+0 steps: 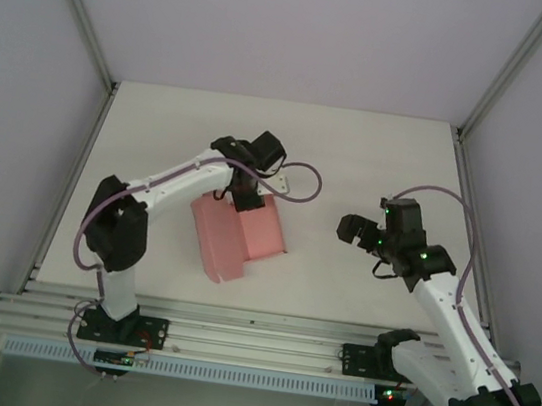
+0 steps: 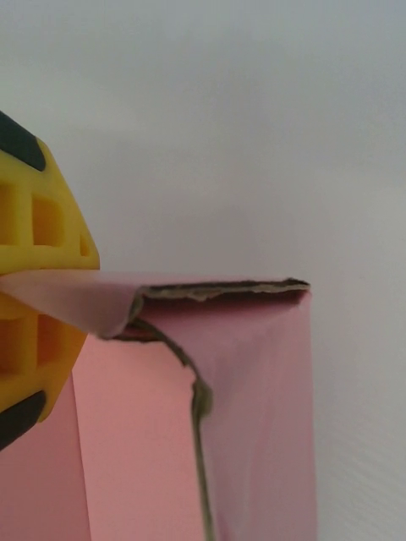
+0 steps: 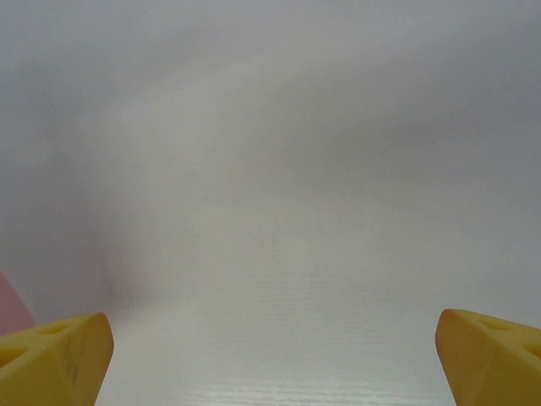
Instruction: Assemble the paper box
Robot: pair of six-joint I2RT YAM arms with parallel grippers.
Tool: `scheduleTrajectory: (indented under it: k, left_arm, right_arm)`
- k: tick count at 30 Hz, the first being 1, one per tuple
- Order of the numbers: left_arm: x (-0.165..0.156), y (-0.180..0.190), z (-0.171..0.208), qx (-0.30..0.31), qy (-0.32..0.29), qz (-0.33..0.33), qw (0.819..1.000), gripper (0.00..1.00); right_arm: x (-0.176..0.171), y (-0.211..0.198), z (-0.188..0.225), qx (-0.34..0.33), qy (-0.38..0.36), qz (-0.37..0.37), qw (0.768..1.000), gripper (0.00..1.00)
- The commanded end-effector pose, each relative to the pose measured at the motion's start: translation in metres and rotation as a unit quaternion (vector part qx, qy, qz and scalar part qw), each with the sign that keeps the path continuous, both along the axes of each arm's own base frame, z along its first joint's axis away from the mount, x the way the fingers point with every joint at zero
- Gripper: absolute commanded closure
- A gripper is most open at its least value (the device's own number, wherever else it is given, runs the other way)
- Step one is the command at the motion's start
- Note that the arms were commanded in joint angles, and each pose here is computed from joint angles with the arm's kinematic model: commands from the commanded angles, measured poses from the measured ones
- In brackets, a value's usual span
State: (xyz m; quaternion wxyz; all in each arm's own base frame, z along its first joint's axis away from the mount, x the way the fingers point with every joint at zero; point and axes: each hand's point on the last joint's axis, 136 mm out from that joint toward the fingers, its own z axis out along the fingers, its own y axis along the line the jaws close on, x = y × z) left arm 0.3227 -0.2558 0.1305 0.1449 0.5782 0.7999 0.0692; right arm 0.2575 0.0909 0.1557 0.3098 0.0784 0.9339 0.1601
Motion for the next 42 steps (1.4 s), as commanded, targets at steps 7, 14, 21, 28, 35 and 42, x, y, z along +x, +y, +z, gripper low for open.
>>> scheduleTrajectory:
  k: [7,14,21,28,35,42]
  left_arm:
    - [0.028,-0.003,-0.052,0.178,0.009,-0.063,0.982,1.0]
    - [0.04,-0.027,-0.073,0.174,0.023,-0.059,0.983,0.88]
    - [0.042,-0.034,-0.062,0.16,0.012,-0.061,0.985,0.56]
    - [0.039,-0.051,-0.015,0.081,-0.015,-0.062,0.995,0.34]
    - [0.053,-0.062,0.07,-0.11,-0.116,0.032,0.987,0.01]
    - [0.055,0.006,0.141,-0.323,-0.172,0.312,0.876,0.0]
  right_arm:
    - [-0.011,-0.007,-0.017,0.004,0.041,-0.016,0.999,0.0]
    - [-0.013,-0.009,-0.026,0.007,0.051,-0.021,0.998,0.0]
    - [-0.013,-0.006,-0.028,0.015,0.054,-0.016,0.998,0.0]
    - [-0.002,0.002,-0.018,0.026,0.02,0.01,0.999,0.0]
    - [0.018,0.029,0.002,0.032,-0.042,0.105,0.993,0.0]
    - [0.029,0.09,0.0,-0.028,-0.061,0.289,0.955,0.0]
